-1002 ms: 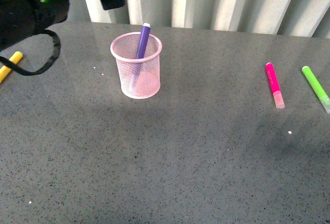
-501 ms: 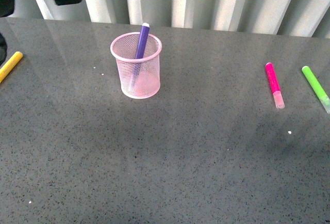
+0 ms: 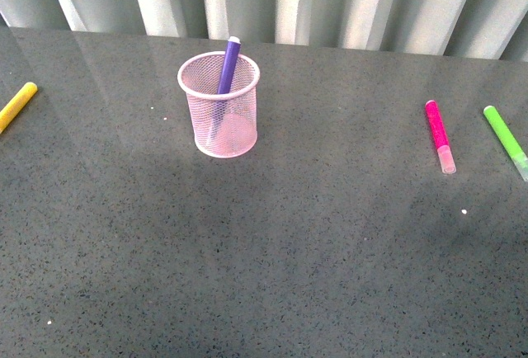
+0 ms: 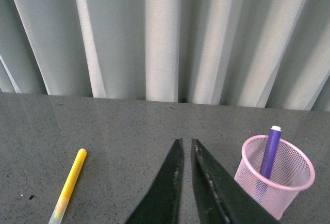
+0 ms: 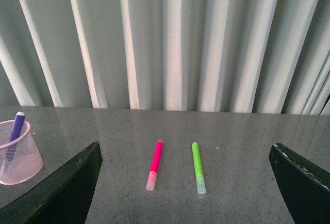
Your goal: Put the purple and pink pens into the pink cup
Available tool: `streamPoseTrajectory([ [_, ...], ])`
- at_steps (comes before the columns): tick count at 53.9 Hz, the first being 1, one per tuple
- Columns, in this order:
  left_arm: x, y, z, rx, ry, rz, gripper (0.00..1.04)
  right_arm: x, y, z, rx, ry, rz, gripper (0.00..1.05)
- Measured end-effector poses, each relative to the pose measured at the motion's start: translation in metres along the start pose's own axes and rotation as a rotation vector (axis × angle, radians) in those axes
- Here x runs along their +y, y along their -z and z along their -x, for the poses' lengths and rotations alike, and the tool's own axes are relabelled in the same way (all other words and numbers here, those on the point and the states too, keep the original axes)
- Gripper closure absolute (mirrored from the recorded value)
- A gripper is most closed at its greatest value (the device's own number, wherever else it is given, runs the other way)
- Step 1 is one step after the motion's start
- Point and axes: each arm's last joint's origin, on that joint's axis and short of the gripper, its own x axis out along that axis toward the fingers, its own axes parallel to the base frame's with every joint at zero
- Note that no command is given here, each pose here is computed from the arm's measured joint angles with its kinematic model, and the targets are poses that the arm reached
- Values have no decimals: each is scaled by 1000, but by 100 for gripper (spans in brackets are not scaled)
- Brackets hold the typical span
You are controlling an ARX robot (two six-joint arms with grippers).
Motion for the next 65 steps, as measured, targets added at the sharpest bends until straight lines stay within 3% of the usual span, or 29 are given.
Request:
streamPoseTrajectory([
  [24, 20, 0, 45, 4, -12, -3, 101, 0, 0, 0, 0, 0, 0, 7],
  [65, 20, -5, 85, -15, -8, -3, 101, 0, 0, 0, 0, 0, 0, 7],
])
